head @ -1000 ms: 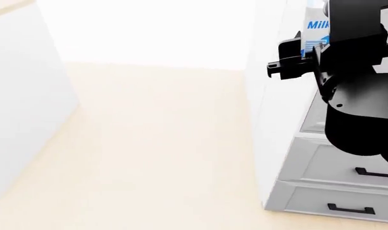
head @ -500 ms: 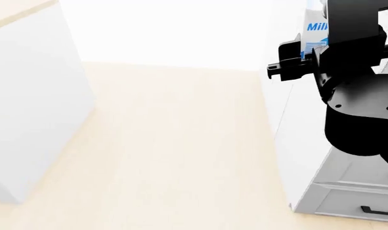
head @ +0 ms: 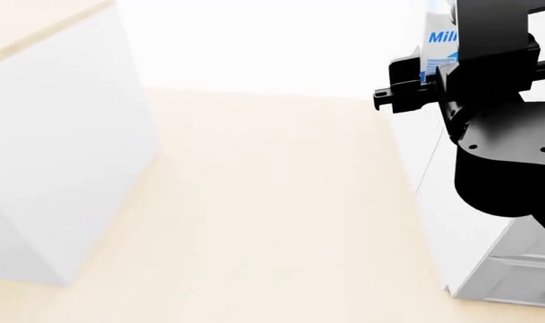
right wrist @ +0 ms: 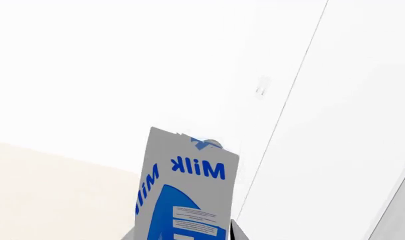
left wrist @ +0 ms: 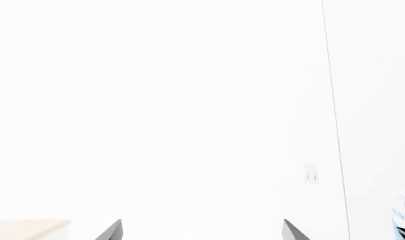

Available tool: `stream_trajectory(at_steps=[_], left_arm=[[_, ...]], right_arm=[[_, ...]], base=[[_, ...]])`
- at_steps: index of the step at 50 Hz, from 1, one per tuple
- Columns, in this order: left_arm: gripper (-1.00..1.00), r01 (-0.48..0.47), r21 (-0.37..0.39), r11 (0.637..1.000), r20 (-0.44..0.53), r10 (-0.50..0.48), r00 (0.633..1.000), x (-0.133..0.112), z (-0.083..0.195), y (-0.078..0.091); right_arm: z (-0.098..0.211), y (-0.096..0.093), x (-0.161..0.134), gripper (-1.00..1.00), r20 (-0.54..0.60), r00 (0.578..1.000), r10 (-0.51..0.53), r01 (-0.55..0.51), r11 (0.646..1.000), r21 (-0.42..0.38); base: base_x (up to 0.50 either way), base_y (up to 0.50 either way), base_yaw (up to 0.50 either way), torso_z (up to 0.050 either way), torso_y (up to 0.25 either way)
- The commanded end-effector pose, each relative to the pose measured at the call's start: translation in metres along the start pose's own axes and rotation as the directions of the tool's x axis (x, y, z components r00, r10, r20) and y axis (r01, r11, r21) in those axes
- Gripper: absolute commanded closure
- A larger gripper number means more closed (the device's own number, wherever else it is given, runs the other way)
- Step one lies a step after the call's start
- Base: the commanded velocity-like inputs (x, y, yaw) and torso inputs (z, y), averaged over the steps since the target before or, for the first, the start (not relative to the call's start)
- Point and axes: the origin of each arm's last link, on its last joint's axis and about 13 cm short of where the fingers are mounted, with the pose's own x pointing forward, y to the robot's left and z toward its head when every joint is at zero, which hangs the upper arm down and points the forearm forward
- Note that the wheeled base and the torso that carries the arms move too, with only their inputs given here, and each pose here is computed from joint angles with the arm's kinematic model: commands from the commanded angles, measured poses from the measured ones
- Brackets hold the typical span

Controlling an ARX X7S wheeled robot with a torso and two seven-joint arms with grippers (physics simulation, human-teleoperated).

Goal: Move the drinks to the dining counter.

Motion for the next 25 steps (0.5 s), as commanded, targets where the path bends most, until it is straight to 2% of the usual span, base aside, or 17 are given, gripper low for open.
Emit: stream_trajectory(at_steps=[1, 25], left_arm=[[-1.00, 0.001, 0.000, 1.000, -0.002, -0.001, 1.000, 0.0002, -0.0006, -0.0003], [-1.00, 0.002, 0.002, 1.000, -0.001, -0.002, 1.000, -0.0002, -0.0005, 0.0002]], right_arm=[[0.0051, -0.0033, 0.0007, 1.00, 0.033, 0.999, -0.023, 0.023, 1.000, -0.004], [0.0024, -0.0015, 0.0009, 1.00, 0.030, 0.999, -0.017, 0.017, 1.000, -0.004]], base=[[-0.06, 0.50, 0.00, 0.000, 0.000], [-0.06, 0.50, 0.00, 0.000, 0.001]])
